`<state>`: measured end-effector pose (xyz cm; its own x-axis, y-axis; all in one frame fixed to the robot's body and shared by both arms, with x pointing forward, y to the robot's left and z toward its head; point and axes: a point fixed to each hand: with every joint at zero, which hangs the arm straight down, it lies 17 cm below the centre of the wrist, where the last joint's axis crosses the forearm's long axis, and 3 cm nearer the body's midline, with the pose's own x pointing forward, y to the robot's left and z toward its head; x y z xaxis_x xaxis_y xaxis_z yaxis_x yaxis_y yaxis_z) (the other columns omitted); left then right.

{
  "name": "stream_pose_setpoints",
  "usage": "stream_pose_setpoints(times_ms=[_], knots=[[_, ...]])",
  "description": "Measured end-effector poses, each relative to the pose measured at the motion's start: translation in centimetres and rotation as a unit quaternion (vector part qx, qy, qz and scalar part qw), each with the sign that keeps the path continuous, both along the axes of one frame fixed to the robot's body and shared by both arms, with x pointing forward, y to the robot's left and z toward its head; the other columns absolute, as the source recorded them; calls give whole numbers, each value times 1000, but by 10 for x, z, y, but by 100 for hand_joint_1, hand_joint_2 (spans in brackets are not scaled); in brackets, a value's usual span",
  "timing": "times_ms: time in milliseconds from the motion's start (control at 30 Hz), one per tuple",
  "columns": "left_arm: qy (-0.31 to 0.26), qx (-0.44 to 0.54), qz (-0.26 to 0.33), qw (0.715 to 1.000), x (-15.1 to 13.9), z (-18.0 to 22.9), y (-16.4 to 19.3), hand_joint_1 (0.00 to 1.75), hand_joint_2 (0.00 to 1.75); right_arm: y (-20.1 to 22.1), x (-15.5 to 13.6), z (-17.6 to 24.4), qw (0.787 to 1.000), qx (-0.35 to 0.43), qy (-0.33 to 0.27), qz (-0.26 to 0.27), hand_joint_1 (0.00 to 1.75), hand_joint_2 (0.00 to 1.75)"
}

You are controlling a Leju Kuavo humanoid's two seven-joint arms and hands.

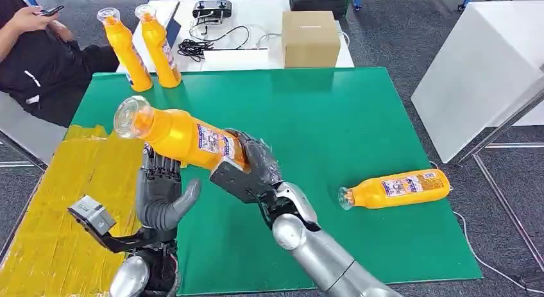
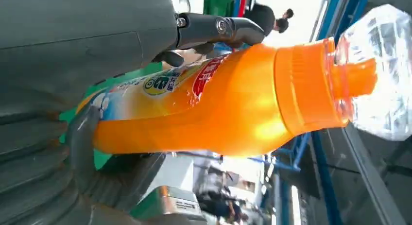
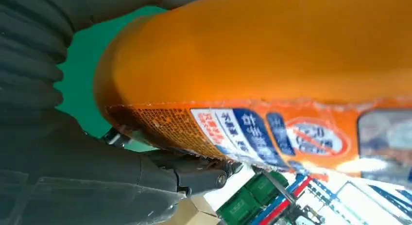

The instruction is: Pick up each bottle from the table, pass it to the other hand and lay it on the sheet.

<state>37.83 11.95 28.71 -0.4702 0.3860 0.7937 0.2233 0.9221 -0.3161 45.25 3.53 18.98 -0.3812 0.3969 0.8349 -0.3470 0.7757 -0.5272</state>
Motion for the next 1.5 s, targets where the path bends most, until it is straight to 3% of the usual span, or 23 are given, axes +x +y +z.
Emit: stream_pose_setpoints(times_ms=[467,600,933,1300,1333,1500], knots=[[3,1,2,1000,1,0,-4,0,175,4,1,-10,1000,-20,1,-4,175,175],[12,0,14,1000,4,-2,1,0,175,6,0,-13,998,-51,-22,-12,175,175],[49,12,62,997,5,-27,31,0,175,50,-56,-57,983,-161,-75,39,175,175],[81,51,69,993,1,-54,39,0,175,48,-67,-73,966,-227,-118,44,175,175],[82,53,69,993,1,-55,40,175,175,48,-68,-74,965,-229,-118,45,175,175],[80,62,65,993,1,-57,40,175,175,47,-68,-76,964,-232,-119,47,175,175]])
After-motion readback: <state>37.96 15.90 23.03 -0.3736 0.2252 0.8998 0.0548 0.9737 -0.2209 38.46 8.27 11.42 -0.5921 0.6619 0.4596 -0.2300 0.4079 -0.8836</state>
